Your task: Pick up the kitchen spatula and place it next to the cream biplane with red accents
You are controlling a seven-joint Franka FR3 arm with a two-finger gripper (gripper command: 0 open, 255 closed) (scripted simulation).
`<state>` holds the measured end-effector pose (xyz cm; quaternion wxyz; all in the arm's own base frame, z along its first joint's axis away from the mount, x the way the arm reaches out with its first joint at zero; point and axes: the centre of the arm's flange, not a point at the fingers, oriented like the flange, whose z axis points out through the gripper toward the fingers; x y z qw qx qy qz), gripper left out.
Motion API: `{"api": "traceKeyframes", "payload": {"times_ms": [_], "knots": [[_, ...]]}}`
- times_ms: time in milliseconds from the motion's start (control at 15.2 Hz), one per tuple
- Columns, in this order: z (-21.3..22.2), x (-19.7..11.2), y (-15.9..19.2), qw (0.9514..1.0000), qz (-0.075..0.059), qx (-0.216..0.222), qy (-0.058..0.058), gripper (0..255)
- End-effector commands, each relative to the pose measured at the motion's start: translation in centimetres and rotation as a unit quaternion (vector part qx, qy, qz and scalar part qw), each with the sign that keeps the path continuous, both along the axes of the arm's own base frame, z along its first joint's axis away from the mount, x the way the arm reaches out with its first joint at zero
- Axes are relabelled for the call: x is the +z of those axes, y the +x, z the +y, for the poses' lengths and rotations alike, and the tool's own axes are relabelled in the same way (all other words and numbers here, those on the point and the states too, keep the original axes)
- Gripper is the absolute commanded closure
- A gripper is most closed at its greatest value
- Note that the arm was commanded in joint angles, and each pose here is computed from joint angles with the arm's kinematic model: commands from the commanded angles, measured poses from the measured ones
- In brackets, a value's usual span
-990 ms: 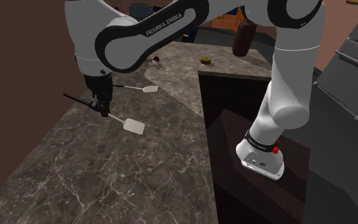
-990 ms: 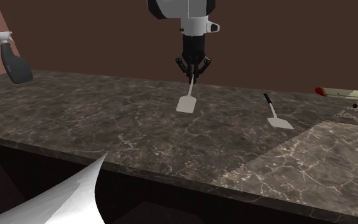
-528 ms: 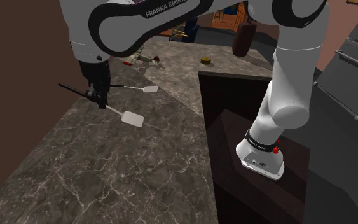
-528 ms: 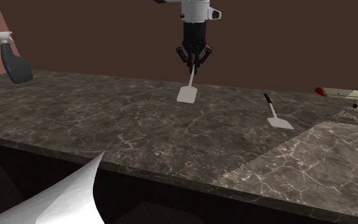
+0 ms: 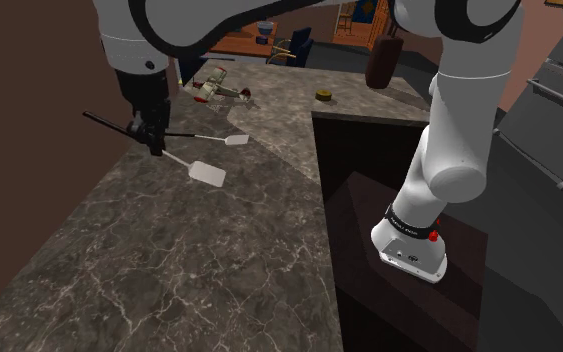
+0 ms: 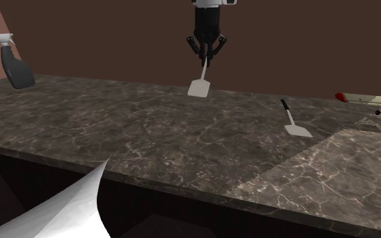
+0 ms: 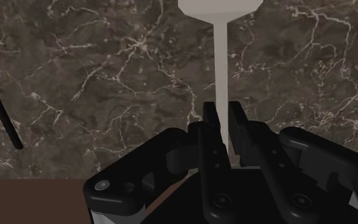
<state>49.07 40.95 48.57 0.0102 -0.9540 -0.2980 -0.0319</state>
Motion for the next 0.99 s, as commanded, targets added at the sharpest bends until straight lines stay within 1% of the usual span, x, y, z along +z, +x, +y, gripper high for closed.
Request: {"api": "traceKeyframes", "payload": {"times_ms": [0,924], "knots": [[0.0,1.0,0.0,1.0000,0.000,0.000,0.000,255],[-18.2,1.1,3.7,1.0000,0.000,0.000,0.000,255]]}}
